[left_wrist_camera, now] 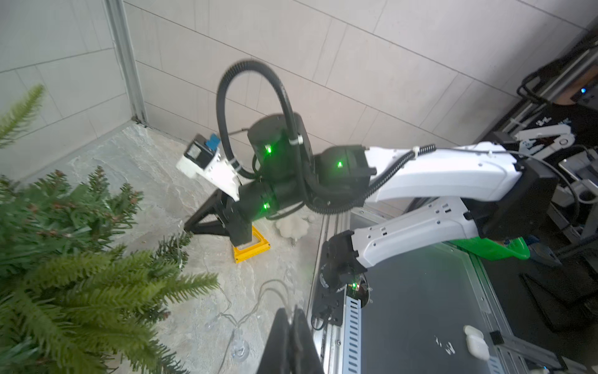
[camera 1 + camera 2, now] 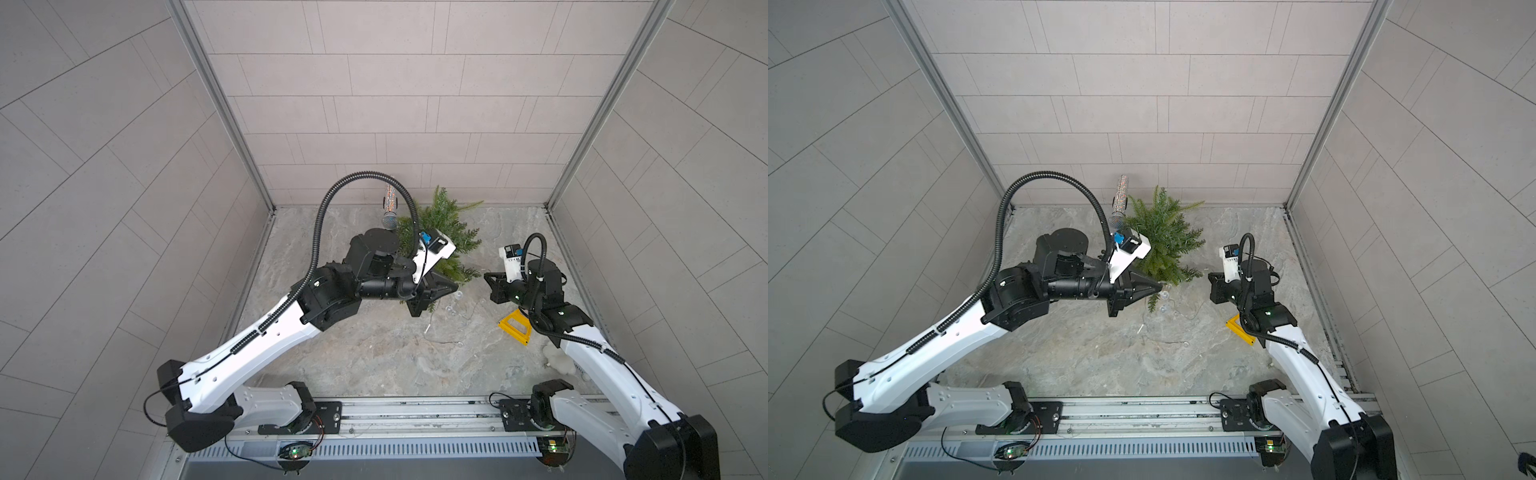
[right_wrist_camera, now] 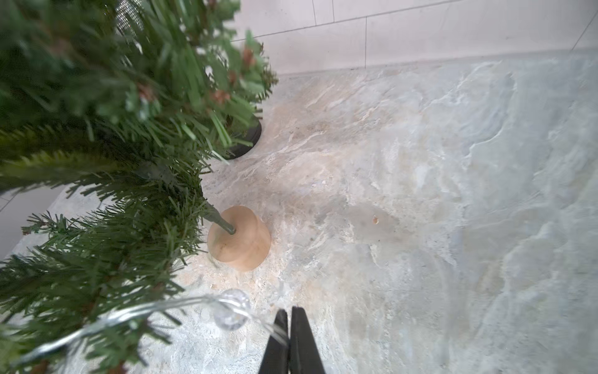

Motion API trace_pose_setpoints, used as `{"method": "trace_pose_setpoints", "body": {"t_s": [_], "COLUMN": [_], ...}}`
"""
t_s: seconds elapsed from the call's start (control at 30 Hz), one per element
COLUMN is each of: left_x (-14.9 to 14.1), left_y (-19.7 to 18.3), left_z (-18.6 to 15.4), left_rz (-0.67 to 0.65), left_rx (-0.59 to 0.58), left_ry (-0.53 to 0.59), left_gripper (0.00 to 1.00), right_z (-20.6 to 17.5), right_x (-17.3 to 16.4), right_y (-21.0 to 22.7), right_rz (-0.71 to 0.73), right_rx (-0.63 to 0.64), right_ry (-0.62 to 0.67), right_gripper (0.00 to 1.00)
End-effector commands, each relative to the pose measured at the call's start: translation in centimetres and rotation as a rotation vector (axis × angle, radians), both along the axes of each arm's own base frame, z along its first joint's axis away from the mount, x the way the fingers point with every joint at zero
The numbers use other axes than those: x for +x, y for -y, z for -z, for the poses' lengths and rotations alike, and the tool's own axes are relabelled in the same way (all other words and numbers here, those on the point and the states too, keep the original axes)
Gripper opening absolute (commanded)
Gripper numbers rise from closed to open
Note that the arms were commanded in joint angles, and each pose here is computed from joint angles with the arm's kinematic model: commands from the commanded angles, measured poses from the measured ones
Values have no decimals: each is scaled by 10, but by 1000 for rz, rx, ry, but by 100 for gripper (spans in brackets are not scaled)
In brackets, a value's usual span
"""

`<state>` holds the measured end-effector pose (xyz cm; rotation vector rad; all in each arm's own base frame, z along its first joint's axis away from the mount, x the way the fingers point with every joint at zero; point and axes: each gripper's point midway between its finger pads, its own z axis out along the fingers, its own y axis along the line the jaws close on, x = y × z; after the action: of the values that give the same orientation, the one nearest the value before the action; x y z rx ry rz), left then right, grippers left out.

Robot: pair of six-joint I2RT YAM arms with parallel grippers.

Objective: Remove string lights from the small christmas tree
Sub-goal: Remove the light string from the Christmas tree.

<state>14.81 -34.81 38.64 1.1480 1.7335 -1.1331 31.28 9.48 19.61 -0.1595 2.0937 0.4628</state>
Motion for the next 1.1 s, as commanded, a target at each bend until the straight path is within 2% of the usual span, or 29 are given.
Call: {"method": "trace_pose_setpoints", "body": {"t_s": [0.0,0.2,0.37,0.5,0.63,0.7,0.8,0.87,0.9,0.97,1.07], "left_x": [-27,-23,11,34,42,47,43,41,42,45,54], "left_y": [-8,-36,-63,-73,-68,-71,-72,-72,-72,-74,-79], "left_z": [20,91,153,175,189,196,203,203,201,184,143], "left_rz": [107,5,-230,-346,-360,-381,-356,-345,-348,-379,-443], "left_rx": [27,159,286,347,379,423,471,474,470,436,313], "left_ry": [22,6,34,38,20,14,-11,-13,-10,8,21], "left_gripper": [3,4,0,0,0,7,26,48,53,58,59], "right_z": [-13,-22,-41,-60,-74,-77,-80,-82,-82,-84,-92], "right_x": [-6,-7,-8,-9,-13,-17,-23,-27,-29,-33,-35], "right_y": [10,11,10,5,-3,-6,-9,-9,-9,-10,-10], "right_rz": [25,29,24,5,-29,-41,-61,-69,-73,-83,-91], "right_rx": [-65,-79,-76,-67,-69,-73,-80,-86,-89,-104,-115], "right_ry": [-1,-16,0,26,41,38,37,35,32,30,39], "right_gripper": [0,0,0,0,0,0,0,0,0,0,0]}}
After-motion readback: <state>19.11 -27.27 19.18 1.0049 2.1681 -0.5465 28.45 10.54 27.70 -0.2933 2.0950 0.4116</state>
